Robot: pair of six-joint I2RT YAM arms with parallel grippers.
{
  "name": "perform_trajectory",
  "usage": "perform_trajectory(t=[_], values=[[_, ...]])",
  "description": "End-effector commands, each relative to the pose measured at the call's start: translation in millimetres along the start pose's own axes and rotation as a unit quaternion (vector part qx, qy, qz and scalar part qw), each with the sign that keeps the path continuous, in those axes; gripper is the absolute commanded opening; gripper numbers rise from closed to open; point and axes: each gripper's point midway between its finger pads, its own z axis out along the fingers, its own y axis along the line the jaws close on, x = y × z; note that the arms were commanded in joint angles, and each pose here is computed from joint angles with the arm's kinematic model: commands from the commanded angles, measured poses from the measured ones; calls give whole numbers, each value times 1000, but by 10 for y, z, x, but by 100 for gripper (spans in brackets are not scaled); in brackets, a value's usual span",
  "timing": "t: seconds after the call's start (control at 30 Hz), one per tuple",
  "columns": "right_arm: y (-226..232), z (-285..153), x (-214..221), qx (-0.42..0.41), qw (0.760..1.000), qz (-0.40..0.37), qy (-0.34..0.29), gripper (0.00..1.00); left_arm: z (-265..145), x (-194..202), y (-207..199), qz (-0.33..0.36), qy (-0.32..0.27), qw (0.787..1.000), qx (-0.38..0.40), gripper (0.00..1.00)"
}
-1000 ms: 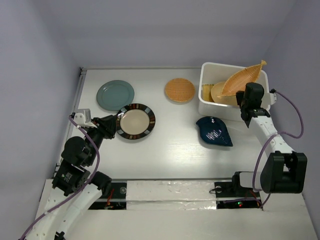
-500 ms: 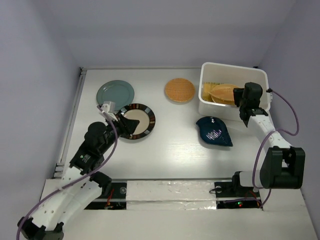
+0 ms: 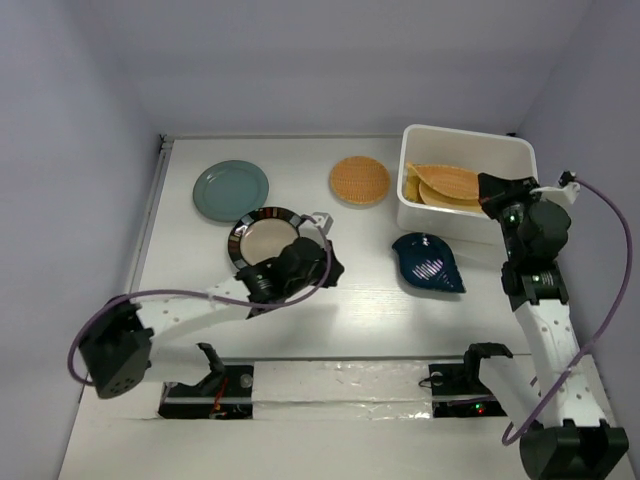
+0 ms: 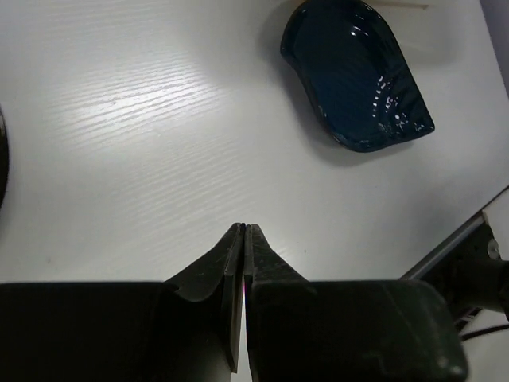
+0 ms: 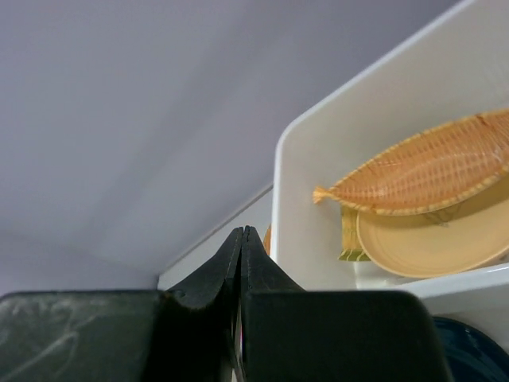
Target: Place the plates into the plastic bin on the countertop
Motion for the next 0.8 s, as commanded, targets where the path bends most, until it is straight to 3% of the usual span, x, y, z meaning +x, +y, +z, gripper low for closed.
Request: perform_trajectory(t=[0.0, 0.13, 0.27, 0.47, 0.77], values=[[134, -219, 346, -68, 992, -71, 75, 0, 187, -441, -462, -7, -70, 997, 23, 0], [146, -408, 593, -91, 985, -82, 120, 3, 627, -186, -623, 8, -36, 999, 2, 1], [204, -578, 730, -127, 979, -72, 140, 16, 987, 33, -725, 1, -6, 1000, -8, 28], [275, -811, 930, -171, 968, -70, 169, 24, 1465, 287, -870, 3, 30, 999, -18, 48], [245, -938, 1073, -196, 958, -83, 192, 25, 1952, 475, -772, 13, 42, 997, -67, 47]])
